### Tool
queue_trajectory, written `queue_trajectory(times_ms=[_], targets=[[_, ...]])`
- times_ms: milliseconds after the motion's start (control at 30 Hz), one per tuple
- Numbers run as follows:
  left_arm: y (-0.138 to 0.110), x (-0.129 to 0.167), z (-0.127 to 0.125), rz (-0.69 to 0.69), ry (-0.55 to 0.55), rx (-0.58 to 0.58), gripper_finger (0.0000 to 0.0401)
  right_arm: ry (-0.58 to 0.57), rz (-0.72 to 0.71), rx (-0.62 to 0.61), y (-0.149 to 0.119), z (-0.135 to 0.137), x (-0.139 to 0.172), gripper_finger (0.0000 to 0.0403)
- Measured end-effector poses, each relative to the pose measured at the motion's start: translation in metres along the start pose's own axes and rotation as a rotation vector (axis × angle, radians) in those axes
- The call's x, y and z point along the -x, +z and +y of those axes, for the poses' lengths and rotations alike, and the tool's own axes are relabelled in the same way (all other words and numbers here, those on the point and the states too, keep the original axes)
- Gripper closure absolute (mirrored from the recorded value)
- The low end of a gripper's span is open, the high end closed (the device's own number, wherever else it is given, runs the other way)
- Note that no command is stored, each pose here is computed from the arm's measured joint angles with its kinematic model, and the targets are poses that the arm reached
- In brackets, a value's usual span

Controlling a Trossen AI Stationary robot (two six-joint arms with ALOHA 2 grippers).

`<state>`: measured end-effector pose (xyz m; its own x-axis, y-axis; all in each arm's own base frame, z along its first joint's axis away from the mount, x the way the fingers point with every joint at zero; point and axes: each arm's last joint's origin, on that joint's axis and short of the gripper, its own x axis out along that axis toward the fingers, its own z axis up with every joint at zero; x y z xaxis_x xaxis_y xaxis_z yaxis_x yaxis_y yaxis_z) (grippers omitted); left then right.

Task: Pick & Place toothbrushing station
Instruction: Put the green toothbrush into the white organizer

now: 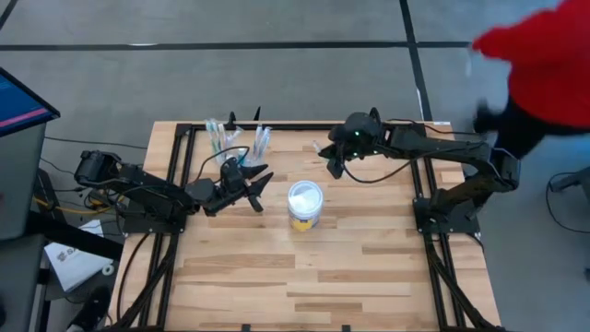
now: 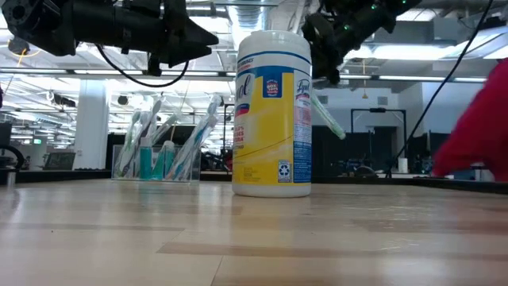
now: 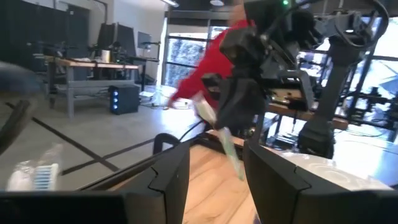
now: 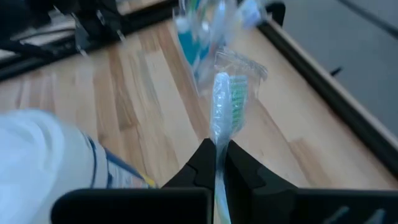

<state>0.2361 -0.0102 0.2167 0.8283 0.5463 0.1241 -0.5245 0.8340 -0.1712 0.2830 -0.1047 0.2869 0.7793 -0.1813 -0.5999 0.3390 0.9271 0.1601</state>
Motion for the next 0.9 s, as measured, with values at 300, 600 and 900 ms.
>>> queue_trajectory(times_ms=[300, 600, 900], targets=[[0.003, 0.000, -0.001, -0.023, -0.020, 0.020, 0.0258, 0.026, -0.138, 0.039, 0.027, 0.008, 0.010, 0.0398], [0.009, 0.000, -0.002, -0.070, -0.078, 0.058, 0.0258, 0.086, -0.330, 0.105, 0.053, 0.028, 0.022, 0.0398], [0.011, -0.006, 0.004, -0.084, -0.147, 0.127, 0.0258, 0.146, -0.478, 0.147, 0.068, 0.047, 0.031, 0.0398]])
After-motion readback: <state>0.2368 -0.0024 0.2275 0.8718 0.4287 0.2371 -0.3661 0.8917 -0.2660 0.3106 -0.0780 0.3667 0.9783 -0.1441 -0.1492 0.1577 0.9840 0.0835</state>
